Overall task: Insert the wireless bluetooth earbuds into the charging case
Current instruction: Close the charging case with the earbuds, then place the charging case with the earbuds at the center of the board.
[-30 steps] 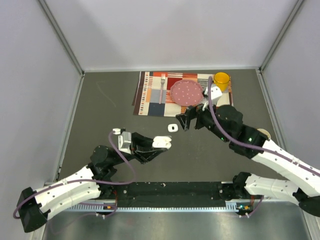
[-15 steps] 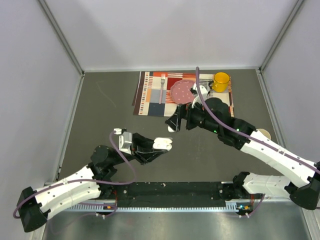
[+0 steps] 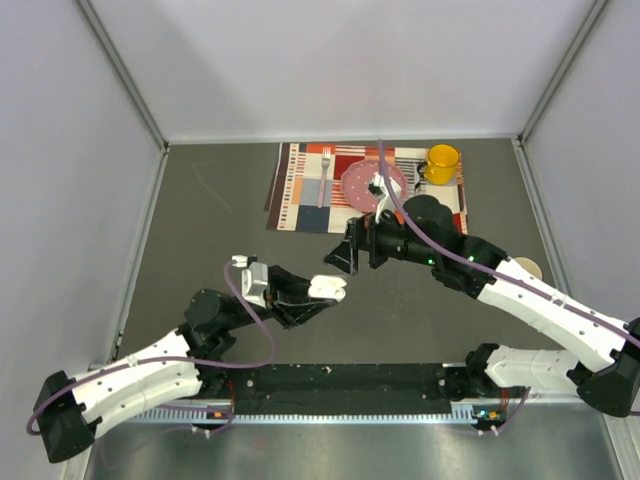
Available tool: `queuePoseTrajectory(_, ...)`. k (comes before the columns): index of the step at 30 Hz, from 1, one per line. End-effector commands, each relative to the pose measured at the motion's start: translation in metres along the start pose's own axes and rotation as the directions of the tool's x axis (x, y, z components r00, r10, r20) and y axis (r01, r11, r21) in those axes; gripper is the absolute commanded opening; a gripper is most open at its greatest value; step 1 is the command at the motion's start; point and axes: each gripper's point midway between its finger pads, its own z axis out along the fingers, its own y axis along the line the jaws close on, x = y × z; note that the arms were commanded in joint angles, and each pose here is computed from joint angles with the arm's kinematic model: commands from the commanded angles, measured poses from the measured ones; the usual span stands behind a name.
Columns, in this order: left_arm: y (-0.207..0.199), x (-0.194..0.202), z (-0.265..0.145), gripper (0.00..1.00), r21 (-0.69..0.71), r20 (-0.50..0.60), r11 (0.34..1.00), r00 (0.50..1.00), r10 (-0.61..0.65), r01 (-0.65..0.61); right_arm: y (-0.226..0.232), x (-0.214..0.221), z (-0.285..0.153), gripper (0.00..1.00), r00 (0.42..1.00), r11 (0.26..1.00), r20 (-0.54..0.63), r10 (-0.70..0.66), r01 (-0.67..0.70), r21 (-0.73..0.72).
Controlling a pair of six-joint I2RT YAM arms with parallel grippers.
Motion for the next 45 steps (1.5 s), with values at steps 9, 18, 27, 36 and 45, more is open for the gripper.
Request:
queuePoseTrajectory(9, -0.007, -0.029, 0.008, 0.00, 0.028, 0.087, 0.999, 0.996, 0.035, -0.038, 0.015, 0.010, -0.005, 0.98, 0.999, 0.994, -0.039, -0.038, 0.034, -0.104)
queuePoseTrajectory(18, -0.002, -0.028, 0.006, 0.00, -0.003, 0.091, 1.000, 0.995, 0.031, -0.030, 0.037, 0.031, -0.013, 0.98, 0.989, 0.972, -0.080, -0.124, 0.104, -0.210)
queuePoseTrajectory(27, 0.002, -0.030, 0.005, 0.00, -0.027, 0.100, 0.999, 0.994, 0.032, -0.030, 0.026, 0.054, -0.003, 0.98, 0.982, 0.981, -0.119, -0.148, 0.131, -0.140)
queuePoseTrajectory(36, 0.004, -0.028, 0.003, 0.00, -0.047, 0.089, 0.999, 0.996, 0.013, -0.009, 0.003, -0.009, -0.026, 0.99, 0.983, 0.987, 0.119, -0.138, 0.127, 0.097)
queuePoseTrajectory(45, 0.009, -0.027, 0.003, 0.00, -0.069, 0.088, 0.998, 0.996, -0.001, 0.007, 0.008, -0.012, -0.021, 0.95, 0.968, 0.994, 0.233, -0.090, 0.072, 0.081)
